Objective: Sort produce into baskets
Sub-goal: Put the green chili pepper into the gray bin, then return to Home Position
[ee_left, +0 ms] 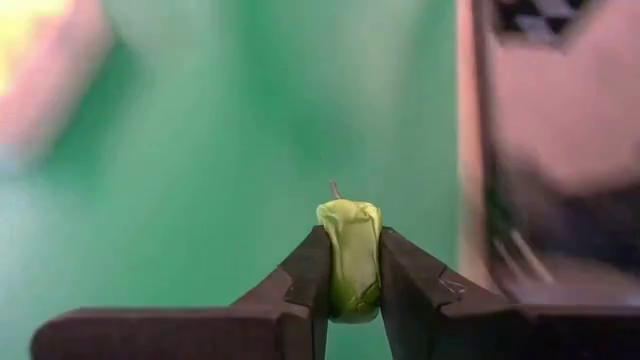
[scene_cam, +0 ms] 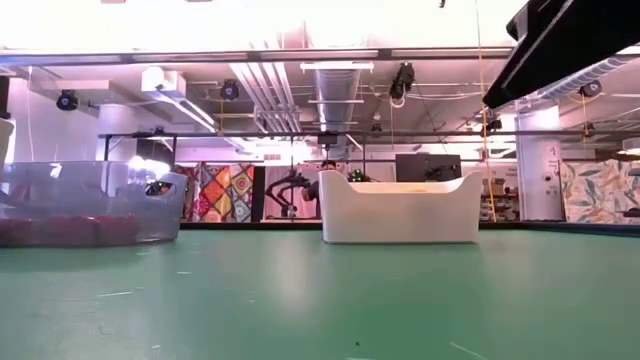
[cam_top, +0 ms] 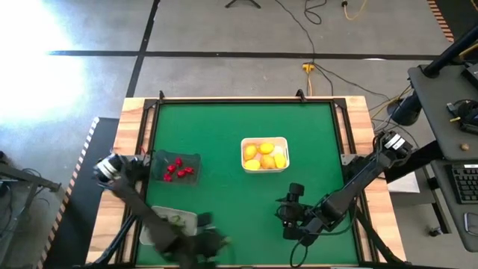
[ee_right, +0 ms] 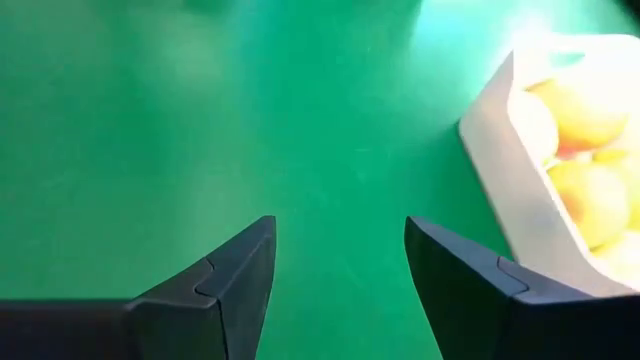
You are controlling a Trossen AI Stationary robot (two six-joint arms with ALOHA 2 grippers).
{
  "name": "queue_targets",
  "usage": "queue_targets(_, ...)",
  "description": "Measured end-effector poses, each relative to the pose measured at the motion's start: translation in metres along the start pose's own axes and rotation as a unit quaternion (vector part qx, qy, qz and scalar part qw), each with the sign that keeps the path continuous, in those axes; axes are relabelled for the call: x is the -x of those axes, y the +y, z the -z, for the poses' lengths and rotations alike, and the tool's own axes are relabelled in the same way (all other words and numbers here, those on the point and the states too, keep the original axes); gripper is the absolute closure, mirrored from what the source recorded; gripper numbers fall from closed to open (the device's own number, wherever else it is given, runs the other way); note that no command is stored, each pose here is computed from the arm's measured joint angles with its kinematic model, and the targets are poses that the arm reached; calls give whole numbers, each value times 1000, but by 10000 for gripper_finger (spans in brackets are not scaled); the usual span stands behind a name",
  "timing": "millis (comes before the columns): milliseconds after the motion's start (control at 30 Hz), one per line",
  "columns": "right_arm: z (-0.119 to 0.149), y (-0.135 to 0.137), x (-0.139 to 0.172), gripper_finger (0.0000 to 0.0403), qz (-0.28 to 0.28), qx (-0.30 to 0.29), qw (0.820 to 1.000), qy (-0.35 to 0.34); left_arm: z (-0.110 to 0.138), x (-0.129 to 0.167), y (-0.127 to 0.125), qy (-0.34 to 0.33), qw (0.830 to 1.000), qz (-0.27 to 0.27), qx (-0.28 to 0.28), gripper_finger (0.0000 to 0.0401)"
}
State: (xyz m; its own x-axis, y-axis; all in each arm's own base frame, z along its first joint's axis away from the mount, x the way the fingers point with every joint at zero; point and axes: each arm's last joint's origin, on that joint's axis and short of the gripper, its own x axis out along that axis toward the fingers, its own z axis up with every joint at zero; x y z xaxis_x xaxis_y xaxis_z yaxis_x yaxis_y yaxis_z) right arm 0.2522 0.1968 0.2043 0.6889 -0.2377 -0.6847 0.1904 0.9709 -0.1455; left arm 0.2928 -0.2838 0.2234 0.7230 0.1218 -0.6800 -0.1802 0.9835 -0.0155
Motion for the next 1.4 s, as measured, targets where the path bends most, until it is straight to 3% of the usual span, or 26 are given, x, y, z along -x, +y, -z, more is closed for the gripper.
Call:
queue_targets(133,-6,-2,-7,188,10,14,1000,-18,22,58,9,137,987,18,77,349)
queue_targets(233,-12,-4,-12,188,8,24,999,-31,37,94,17,181,975,-18,130,349)
queue_targets(333,-17,-5,-14,188,6,29,999,-40,57,107,24,211,961,-81,161,349)
queue_targets(533,-16,-6,-15,188,5,38,999,-35,86,92,30,263,937,-130,187,349)
queue_targets(833,-16,-6,-14,188,-1,39,999,-31,112,51,47,303,920,-125,216,348)
queue_targets(1133,-24,-4,-11,188,-56,26,998,-13,110,54,48,373,895,-119,212,268)
queue_targets(1233,-30,-11,-15,188,-73,41,996,-4,90,69,46,366,904,-113,191,245)
queue_targets(1400,-36,-29,-30,200,-53,68,996,-2,38,98,50,259,948,-98,156,233)
